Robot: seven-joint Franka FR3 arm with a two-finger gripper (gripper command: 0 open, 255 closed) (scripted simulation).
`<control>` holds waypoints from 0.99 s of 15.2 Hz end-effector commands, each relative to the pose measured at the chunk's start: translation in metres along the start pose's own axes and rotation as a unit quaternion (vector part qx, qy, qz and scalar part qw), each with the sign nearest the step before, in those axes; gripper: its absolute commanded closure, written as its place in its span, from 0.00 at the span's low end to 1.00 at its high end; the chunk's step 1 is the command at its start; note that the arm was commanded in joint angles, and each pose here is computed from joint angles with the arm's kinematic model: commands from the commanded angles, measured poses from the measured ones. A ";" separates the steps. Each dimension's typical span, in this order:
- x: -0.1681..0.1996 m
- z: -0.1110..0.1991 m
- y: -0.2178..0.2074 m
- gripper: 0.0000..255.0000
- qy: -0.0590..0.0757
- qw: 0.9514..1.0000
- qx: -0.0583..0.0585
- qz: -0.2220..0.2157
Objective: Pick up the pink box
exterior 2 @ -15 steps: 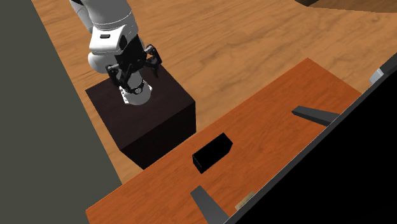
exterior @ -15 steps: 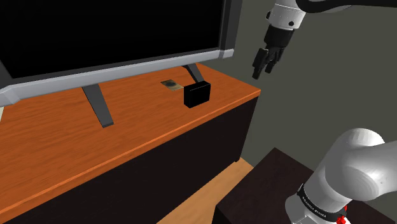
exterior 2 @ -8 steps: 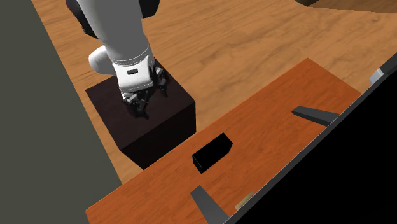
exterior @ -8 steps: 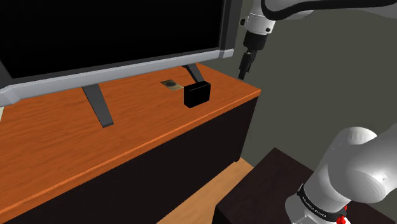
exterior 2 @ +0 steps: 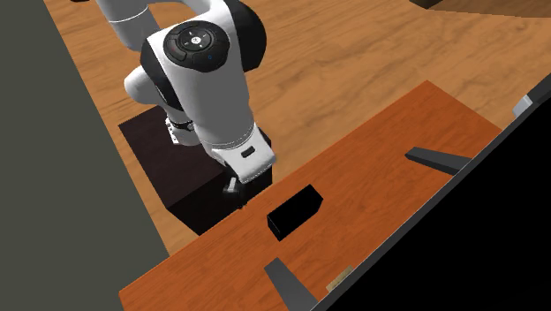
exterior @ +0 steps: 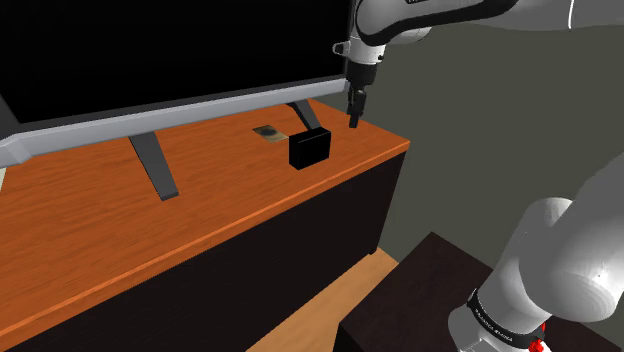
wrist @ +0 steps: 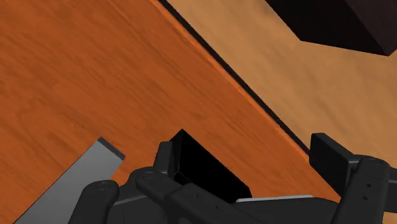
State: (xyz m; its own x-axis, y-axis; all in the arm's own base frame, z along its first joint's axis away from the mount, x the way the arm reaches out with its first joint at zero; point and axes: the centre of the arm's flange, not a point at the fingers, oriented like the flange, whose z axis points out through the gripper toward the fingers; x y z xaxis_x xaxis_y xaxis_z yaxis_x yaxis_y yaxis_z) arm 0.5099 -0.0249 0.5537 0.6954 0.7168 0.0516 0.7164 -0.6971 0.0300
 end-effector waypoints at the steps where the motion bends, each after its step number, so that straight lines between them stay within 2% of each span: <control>1: 0.026 0.011 0.010 0.00 -0.004 0.998 0.003 -0.057; 3: 0.050 0.023 0.016 0.00 -0.008 0.994 0.006 -0.110; 5: 0.075 0.034 0.021 0.00 -0.013 0.987 0.010 -0.162; 7: 0.100 0.046 0.022 0.00 -0.017 0.977 0.013 -0.214; 9: 0.124 0.058 0.021 0.00 -0.020 0.964 0.016 -0.263; 15: 0.123 0.090 0.020 0.00 -0.020 0.964 0.016 -0.263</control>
State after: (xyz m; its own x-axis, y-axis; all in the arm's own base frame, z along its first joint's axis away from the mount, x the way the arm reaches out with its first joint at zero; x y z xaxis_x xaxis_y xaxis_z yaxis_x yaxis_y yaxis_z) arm 0.6154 0.0497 0.4774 0.2368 0.9716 -0.0020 0.9715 -0.2367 0.0106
